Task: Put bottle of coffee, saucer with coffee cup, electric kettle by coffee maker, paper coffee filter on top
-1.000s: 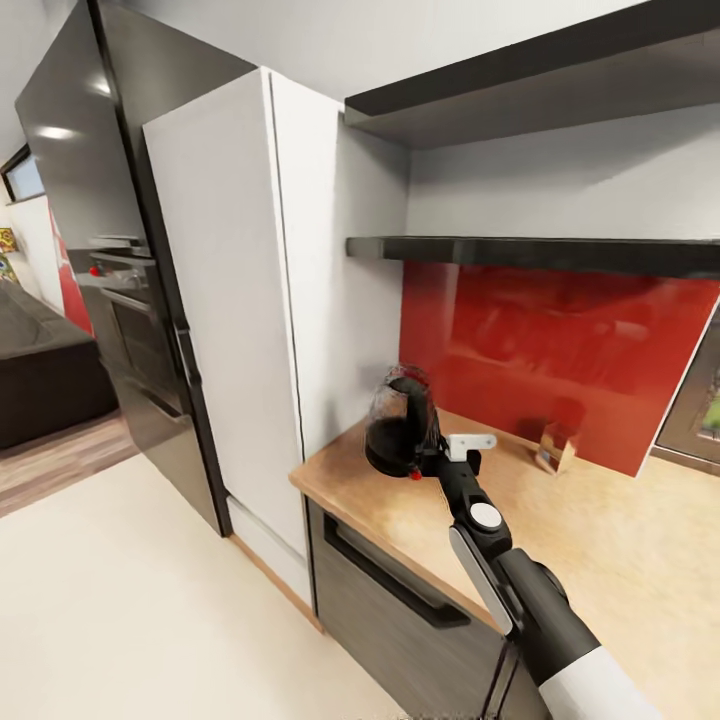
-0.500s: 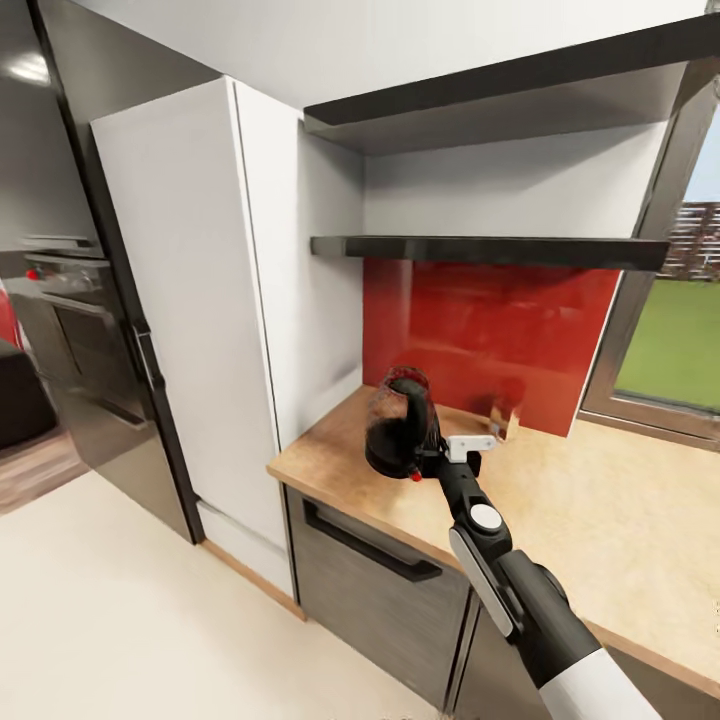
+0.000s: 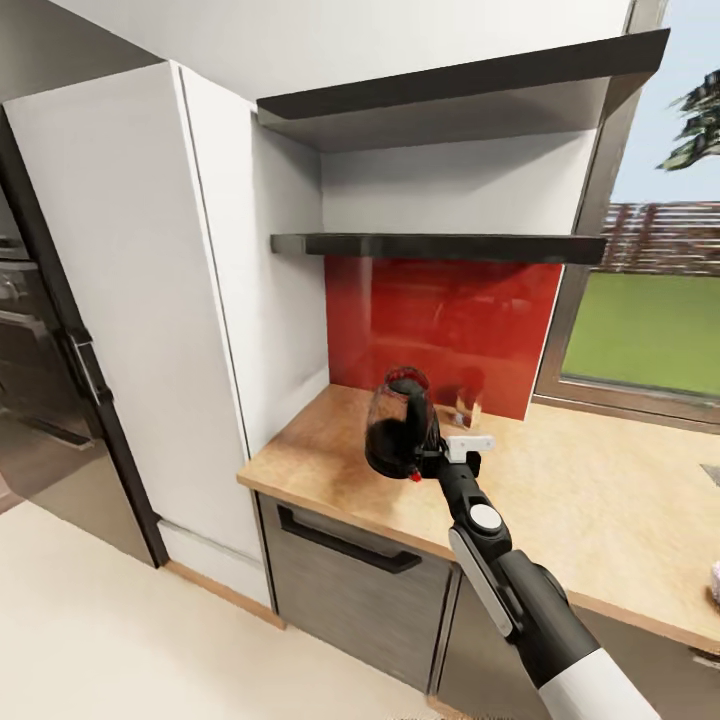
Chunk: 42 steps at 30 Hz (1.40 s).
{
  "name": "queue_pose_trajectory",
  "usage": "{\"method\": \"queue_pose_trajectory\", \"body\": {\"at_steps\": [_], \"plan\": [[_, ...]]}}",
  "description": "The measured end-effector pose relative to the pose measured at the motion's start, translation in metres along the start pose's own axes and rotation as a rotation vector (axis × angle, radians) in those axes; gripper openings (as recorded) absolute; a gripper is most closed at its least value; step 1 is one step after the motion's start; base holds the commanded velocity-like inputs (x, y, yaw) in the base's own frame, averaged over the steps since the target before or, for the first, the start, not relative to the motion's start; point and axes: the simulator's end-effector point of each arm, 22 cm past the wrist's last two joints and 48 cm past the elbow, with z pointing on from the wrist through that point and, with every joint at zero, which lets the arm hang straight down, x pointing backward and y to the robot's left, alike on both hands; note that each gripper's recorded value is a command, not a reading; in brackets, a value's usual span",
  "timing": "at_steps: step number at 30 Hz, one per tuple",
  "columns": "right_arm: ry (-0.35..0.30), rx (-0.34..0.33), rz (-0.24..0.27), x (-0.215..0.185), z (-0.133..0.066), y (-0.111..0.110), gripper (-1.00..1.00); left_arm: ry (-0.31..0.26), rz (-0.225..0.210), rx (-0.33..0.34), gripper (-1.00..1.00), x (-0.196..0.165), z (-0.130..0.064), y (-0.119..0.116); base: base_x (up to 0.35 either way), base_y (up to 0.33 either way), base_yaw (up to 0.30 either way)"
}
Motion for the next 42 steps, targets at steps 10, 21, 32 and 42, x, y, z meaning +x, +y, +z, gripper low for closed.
{"method": "queue_pose_trajectory", "body": {"at_steps": [10, 21, 32, 42], "plan": [[0.006, 0.000, 0.000, 0.0032, 0.0009, 0.0000, -1.00, 0.005, -0.001, -0.002, 1.00, 0.0017, -0.0002, 0.0006, 0.000, 0.299, -0.295], [0.007, -0.001, 0.002, 0.0044, 0.0014, 0.0003, -1.00, 0.008, -0.001, -0.003, 1.00, 0.0029, -0.0004, 0.0011, 0.000, 0.039, -0.293], [0.008, 0.000, 0.002, 0.0050, 0.0015, 0.0001, -1.00, 0.008, -0.001, -0.002, 1.00, 0.0030, -0.0004, 0.0009, 0.000, 0.000, -0.293], [0.008, 0.000, 0.002, 0.0050, 0.0015, 0.0001, -1.00, 0.008, -0.001, -0.002, 1.00, 0.0031, -0.0004, 0.0005, 0.000, 0.000, -0.293]]}}
